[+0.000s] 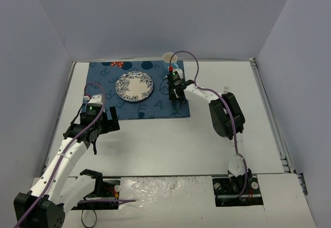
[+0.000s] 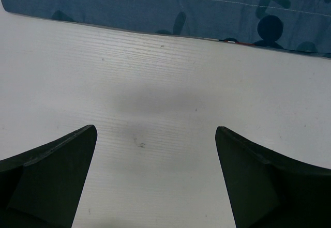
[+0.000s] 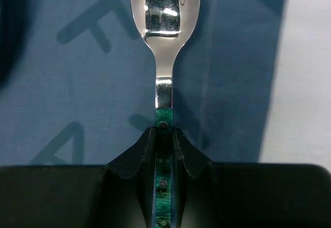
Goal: Set the dinner table for one person
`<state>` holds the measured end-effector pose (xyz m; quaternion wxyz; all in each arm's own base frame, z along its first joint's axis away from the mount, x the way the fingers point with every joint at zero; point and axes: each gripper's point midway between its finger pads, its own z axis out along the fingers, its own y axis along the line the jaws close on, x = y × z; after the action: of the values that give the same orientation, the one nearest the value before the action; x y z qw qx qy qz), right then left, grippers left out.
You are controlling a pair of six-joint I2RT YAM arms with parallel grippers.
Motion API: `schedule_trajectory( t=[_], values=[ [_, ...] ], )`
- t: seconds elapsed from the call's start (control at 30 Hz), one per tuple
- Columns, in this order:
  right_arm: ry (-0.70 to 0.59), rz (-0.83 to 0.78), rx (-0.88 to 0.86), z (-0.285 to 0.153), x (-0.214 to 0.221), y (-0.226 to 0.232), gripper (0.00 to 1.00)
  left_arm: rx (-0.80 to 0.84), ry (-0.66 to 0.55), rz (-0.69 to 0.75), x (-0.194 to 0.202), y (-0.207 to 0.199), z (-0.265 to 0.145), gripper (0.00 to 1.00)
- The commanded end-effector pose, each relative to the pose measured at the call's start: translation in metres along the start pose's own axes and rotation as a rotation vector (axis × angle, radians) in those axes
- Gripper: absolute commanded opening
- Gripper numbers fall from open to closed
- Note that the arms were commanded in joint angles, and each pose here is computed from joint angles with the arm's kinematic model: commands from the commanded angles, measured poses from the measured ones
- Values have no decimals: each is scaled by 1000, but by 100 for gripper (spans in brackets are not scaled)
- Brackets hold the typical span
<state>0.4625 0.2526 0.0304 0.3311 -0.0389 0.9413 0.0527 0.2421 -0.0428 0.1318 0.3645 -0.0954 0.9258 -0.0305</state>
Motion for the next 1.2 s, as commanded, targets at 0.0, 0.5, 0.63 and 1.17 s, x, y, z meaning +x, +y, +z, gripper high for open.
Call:
schedule_trajectory(
  t=[0.0, 0.5, 0.63, 1.17],
  values=[
    [-109, 66, -54, -15, -47, 26, 0, 5, -67, 0, -19, -4, -1, 97],
    [-118, 117, -41, 1, -58, 36, 0, 4, -65, 1, -18, -4, -1, 97],
    [-104, 115, -21, 3, -52, 32, 0, 4, -66, -1, -18, -4, -2, 97],
    [-97, 106, -14, 0, -53, 24, 48, 9, -69, -1, -19, -4, -3, 97]
  ],
)
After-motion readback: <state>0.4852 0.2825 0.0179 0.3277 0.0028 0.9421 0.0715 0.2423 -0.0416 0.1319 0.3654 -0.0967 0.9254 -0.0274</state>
